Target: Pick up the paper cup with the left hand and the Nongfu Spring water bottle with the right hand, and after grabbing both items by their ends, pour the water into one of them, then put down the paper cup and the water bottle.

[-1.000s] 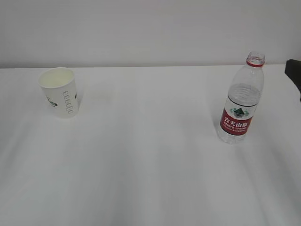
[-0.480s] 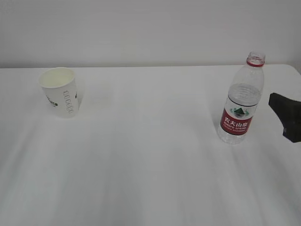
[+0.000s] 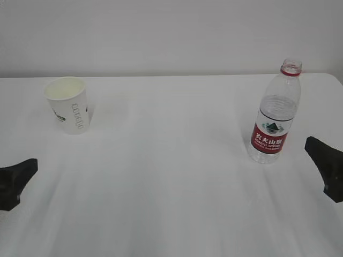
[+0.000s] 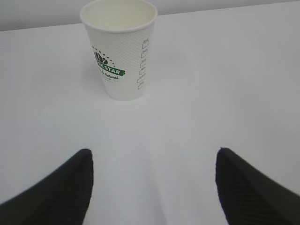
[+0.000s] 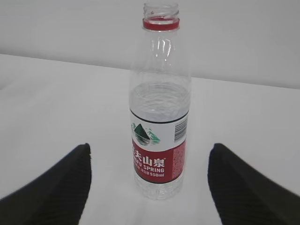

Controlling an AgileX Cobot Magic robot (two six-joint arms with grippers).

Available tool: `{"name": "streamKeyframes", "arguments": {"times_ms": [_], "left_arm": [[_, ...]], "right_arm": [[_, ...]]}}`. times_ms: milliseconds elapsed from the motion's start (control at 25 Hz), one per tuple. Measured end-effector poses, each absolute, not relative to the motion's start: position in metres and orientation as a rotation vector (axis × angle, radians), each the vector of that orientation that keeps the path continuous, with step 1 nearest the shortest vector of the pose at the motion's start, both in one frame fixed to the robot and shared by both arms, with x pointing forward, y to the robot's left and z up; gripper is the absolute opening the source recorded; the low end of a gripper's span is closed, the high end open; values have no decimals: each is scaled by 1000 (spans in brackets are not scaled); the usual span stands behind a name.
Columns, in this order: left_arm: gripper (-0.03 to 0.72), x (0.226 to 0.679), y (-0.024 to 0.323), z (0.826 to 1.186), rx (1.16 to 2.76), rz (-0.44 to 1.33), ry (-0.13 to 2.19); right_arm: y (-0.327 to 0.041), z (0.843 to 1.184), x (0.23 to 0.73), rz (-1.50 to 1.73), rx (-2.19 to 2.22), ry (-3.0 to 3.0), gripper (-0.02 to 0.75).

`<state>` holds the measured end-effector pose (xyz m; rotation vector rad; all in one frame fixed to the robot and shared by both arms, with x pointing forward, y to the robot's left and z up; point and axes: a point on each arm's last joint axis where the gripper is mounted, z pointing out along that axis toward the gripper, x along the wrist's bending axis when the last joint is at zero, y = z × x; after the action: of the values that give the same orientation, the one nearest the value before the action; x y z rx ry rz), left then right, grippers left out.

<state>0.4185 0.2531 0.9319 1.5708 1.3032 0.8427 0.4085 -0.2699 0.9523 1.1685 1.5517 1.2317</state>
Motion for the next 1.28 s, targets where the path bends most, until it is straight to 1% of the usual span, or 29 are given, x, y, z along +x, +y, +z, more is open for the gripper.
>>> {"name": "streamKeyframes", "arguments": {"times_ms": [200,360,520,680,1080,1280], "left_arm": [[587,398,257,919,1532,850,1262],[587,398,252,916,1551,819,1213],[587,400,250,917,1518,832,1171],[587,401,250,914,1523,827,1175],[587,403,249,894,1618,772,1245],[587,403,249,890,1632,764,1256]], "right_arm": [[-269,943,404,1260,1165,1541,590],[-269,933,399,1279,1176,1540,590],[-269,917,401,1240,1239,1604,590],[-268,906,402,1205,1285,1665,590],[-267,905,402,1208,1284,1666,590],[-267,907,405,1213,1277,1656,590]]}}
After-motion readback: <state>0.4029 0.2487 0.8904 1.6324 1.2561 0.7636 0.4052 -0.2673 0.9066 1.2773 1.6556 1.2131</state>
